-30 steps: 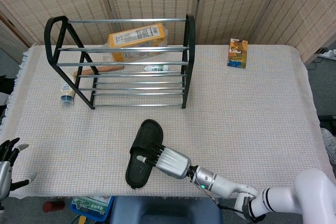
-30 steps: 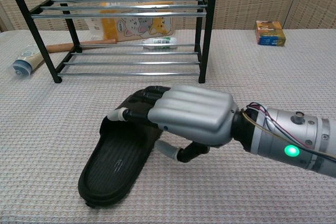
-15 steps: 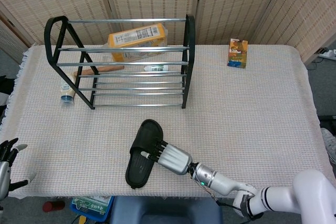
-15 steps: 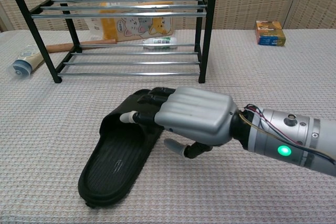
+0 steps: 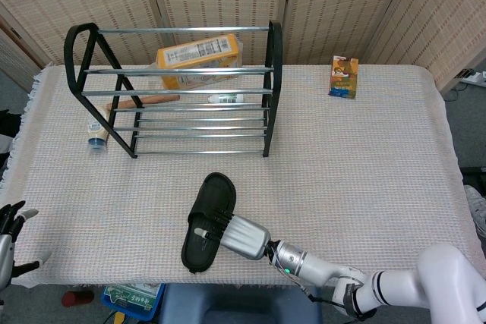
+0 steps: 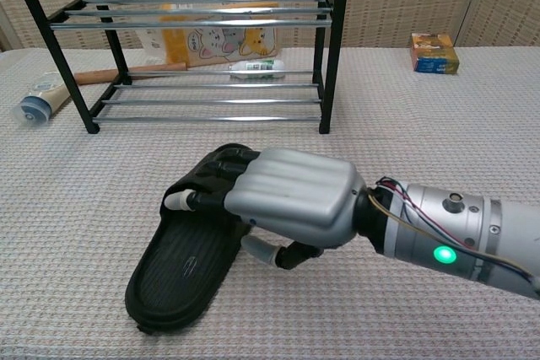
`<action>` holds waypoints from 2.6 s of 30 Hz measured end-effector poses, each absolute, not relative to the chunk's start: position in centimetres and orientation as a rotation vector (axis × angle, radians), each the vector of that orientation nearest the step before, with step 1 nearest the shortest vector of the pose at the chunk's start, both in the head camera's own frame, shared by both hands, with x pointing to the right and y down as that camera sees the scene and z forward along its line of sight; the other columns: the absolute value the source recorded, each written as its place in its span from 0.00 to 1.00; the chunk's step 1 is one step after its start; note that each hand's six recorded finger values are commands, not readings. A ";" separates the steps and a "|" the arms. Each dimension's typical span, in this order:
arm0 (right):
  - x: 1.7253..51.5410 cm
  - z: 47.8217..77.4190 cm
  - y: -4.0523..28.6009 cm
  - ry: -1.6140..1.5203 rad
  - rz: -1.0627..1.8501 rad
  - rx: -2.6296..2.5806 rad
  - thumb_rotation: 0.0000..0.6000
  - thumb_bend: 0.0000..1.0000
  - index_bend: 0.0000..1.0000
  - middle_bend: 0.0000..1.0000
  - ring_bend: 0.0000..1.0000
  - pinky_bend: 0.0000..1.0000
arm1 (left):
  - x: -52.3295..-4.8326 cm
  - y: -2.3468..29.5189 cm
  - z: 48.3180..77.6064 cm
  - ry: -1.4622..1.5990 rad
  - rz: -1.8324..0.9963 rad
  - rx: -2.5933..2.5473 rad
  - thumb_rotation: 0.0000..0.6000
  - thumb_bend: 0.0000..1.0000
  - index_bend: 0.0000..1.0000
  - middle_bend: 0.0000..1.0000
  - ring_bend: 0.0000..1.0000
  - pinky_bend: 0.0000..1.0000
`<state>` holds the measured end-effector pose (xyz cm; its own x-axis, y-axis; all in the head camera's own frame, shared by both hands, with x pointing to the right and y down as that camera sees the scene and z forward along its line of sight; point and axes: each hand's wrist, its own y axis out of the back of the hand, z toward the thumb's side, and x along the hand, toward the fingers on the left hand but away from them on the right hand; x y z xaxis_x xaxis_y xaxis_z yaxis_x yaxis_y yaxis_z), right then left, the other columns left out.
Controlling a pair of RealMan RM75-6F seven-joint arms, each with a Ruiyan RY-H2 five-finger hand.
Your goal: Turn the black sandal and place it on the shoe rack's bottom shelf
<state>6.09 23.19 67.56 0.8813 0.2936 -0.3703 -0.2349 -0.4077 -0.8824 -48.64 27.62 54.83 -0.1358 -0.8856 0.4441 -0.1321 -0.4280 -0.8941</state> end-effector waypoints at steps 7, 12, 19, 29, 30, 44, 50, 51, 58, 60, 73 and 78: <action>6.8 68.9 21.9 -0.030 0.634 -1.827 1.00 0.61 0.00 0.33 0.05 0.00 | -48.7 27.7 54.9 1.160 -1.625 -1.542 1.00 0.12 0.26 0.12 0.09 0.26; 7.5 69.5 20.4 -0.039 0.677 -1.782 1.00 0.61 0.00 0.33 0.05 0.00 | -48.4 27.5 54.9 1.151 -1.615 -1.548 1.00 0.12 0.26 0.12 0.09 0.26; 7.9 70.1 18.7 -0.068 0.721 -1.761 1.00 0.59 0.00 0.33 0.05 0.00 | -48.4 27.3 54.9 1.146 -1.616 -1.542 1.00 0.12 0.26 0.12 0.09 0.26; 9.0 66.9 18.5 -0.191 0.648 -1.832 1.00 0.47 0.00 0.21 0.03 0.00 | -47.2 25.9 55.0 1.081 -1.548 -1.562 1.00 0.12 0.26 0.12 0.09 0.26; 9.6 66.3 18.2 -0.215 0.646 -1.829 1.00 0.47 0.00 0.20 0.03 0.00 | -46.9 25.6 55.0 1.068 -1.526 -1.568 1.00 0.12 0.26 0.12 0.09 0.26; 25.5 59.7 15.2 -0.582 1.026 -1.650 1.00 0.26 0.00 0.20 0.03 0.00 | -39.1 21.2 54.9 0.820 -1.127 -1.682 1.00 0.12 0.26 0.13 0.09 0.26; 32.3 57.4 15.9 -0.740 1.214 -1.564 1.00 0.19 0.00 0.20 0.03 0.00 | -34.0 20.7 55.2 0.657 -0.918 -1.747 1.00 0.12 0.25 0.12 0.09 0.26; 33.3 57.2 16.2 -0.763 1.242 -1.556 1.00 0.19 0.00 0.20 0.03 0.00 | -32.8 20.7 55.3 0.616 -0.872 -1.759 1.00 0.12 0.25 0.13 0.09 0.26; 37.4 56.6 17.6 -0.860 1.356 -1.542 1.00 0.19 0.00 0.20 0.03 0.00 | -26.5 20.9 56.6 0.370 -0.668 -1.801 1.00 0.12 0.24 0.12 0.09 0.26; 38.2 56.5 17.9 -0.877 1.372 -1.532 1.00 0.19 0.00 0.20 0.03 0.00 | -24.8 20.9 57.2 0.301 -0.640 -1.813 1.00 0.12 0.23 0.12 0.09 0.26; 40.3 56.4 18.3 -0.902 1.417 -1.518 1.00 0.19 0.00 0.20 0.03 0.00 | -16.0 20.2 60.5 -0.076 -0.565 -1.785 1.00 0.12 0.16 0.12 0.09 0.26; 40.6 56.9 18.2 -0.907 1.426 -1.531 1.00 0.19 0.00 0.20 0.03 0.00 | -13.1 20.2 61.8 -0.168 -0.554 -1.757 1.00 0.12 0.15 0.11 0.09 0.26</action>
<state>40.56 18.18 56.90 0.0931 0.9154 -0.3916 -0.0331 -0.3902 -0.9201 -13.15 20.16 61.83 0.8749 -0.1776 0.4505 0.3982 -0.2653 -0.8781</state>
